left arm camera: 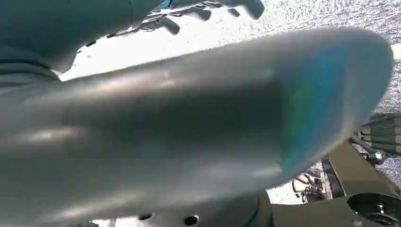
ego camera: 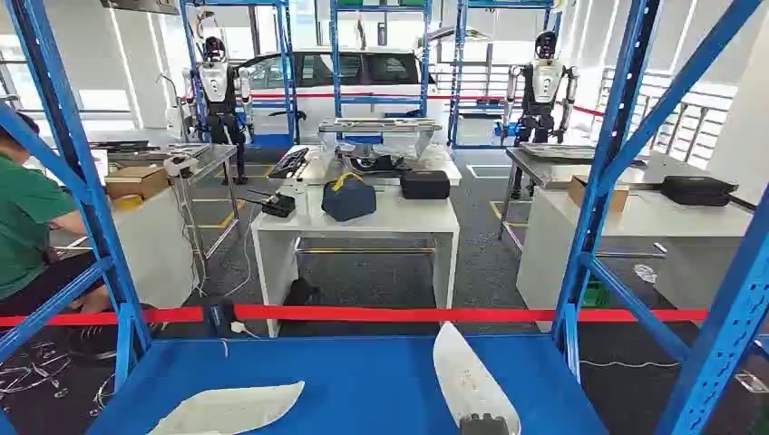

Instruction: Take the parts from the cabinet and place them on the table.

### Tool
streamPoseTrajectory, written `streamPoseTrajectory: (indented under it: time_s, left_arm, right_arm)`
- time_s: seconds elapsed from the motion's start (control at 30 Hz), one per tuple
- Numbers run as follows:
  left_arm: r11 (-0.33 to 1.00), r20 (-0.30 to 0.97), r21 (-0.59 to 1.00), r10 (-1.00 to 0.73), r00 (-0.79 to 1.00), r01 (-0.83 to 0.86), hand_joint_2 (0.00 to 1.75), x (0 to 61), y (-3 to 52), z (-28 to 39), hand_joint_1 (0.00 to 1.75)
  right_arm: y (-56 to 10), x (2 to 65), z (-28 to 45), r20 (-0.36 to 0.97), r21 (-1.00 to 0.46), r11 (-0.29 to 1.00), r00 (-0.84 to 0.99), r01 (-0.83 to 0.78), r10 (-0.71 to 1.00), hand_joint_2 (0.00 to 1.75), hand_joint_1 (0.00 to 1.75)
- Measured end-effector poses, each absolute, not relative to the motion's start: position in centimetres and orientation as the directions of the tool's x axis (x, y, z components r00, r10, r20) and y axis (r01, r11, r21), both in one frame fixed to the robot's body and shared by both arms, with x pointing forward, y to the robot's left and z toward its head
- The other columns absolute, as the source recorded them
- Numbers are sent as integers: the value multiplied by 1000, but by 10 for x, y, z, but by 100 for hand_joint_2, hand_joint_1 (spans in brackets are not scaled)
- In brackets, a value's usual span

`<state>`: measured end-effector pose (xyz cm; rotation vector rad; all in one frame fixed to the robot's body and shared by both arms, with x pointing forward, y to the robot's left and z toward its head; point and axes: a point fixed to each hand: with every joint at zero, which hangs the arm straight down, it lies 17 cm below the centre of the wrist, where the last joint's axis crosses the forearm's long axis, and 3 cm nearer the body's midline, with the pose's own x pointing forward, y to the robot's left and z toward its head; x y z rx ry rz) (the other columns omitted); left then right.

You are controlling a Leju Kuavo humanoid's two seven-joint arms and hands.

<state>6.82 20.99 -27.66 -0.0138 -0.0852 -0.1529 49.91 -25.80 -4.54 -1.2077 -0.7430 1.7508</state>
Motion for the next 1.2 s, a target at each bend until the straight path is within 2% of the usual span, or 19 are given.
streamPoseTrajectory:
  time_s: [0.6, 0.63, 1.03, 1.13, 1.2]
  left_arm:
    - [992, 95, -8, -124, 988, 125, 0, 66, 210, -277, 0]
    - [993, 94, -5, -118, 989, 119, 175, 66, 211, -277, 0]
    - [993, 93, 28, -119, 989, 117, 175, 67, 218, -278, 0]
    - [992, 95, 17, -123, 988, 122, 175, 69, 217, -278, 0]
    - [992, 95, -7, -127, 987, 128, 175, 71, 215, -277, 0]
  right_arm:
    - [-251, 495, -50, -432, -824, -477, -206, -306, 878, 0, 175]
    - [-250, 494, -50, -433, -822, -481, -214, -305, 876, 0, 175]
    - [-254, 490, -51, -376, -852, -418, -187, -314, 908, 0, 175]
    - [-239, 496, -38, -238, -920, -274, -156, -280, 959, 0, 175]
    - [-202, 506, -12, -25, -964, -75, -194, -254, 981, 0, 175]
